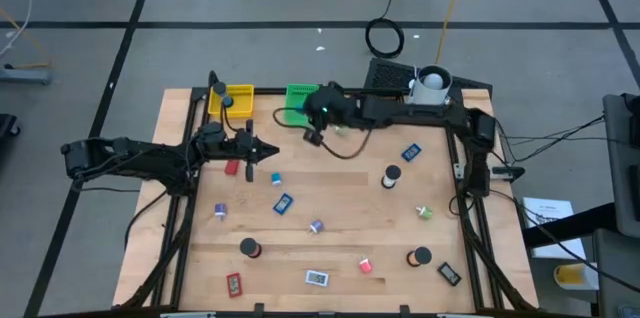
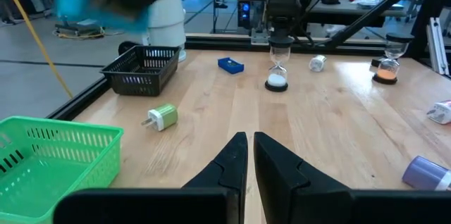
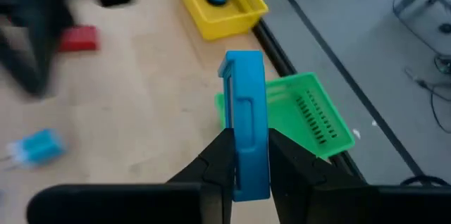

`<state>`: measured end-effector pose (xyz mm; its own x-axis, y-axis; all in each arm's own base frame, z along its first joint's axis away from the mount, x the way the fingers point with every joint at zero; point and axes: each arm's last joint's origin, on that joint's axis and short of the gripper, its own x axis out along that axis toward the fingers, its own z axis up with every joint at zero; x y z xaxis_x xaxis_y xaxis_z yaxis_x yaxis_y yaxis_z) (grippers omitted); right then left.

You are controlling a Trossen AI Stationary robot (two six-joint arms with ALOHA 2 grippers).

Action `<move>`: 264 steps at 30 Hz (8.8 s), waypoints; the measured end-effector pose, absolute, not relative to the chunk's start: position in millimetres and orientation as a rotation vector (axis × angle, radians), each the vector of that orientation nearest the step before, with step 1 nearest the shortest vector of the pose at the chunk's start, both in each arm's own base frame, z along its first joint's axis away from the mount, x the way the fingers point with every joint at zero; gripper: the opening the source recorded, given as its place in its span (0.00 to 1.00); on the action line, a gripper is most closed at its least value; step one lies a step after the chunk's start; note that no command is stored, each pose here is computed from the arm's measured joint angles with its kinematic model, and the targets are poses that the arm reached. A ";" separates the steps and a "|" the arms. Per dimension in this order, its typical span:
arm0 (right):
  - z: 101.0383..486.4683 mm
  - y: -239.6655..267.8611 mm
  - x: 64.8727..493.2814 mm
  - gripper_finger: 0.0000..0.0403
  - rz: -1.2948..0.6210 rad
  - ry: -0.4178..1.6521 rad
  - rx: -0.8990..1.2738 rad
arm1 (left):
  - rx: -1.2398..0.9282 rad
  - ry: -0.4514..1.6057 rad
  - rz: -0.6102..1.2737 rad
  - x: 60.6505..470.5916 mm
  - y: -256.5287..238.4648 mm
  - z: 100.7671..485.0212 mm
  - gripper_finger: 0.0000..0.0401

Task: Pick & Place Office items
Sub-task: Put the light blue digital timer into the green bin, then put the top green charger adapter into the black bin

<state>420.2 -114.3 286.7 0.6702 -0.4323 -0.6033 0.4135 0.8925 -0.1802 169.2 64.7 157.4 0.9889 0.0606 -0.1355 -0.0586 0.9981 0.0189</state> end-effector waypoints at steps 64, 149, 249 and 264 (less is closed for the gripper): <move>283.2 -154.0 409.0 0.02 -0.447 0.628 -0.165 | 0.018 0.130 0.060 169.3 64.7 158.1 0.08; 175.6 37.5 165.8 0.00 -0.152 0.101 -0.074 | 0.031 0.810 -0.066 200.8 -40.7 194.5 0.20; 132.8 -169.1 344.5 0.64 -0.641 0.885 0.303 | 0.067 0.171 0.289 186.3 39.0 163.2 0.08; 192.0 -161.3 349.0 0.70 -0.545 1.036 0.069 | 0.066 0.172 0.288 186.3 38.9 163.1 0.08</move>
<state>349.0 -161.3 192.0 0.3900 -0.3967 -0.8310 0.4599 0.8658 -0.1974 186.3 38.9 163.1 0.9443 0.2882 -0.1590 -0.2769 0.9567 0.0895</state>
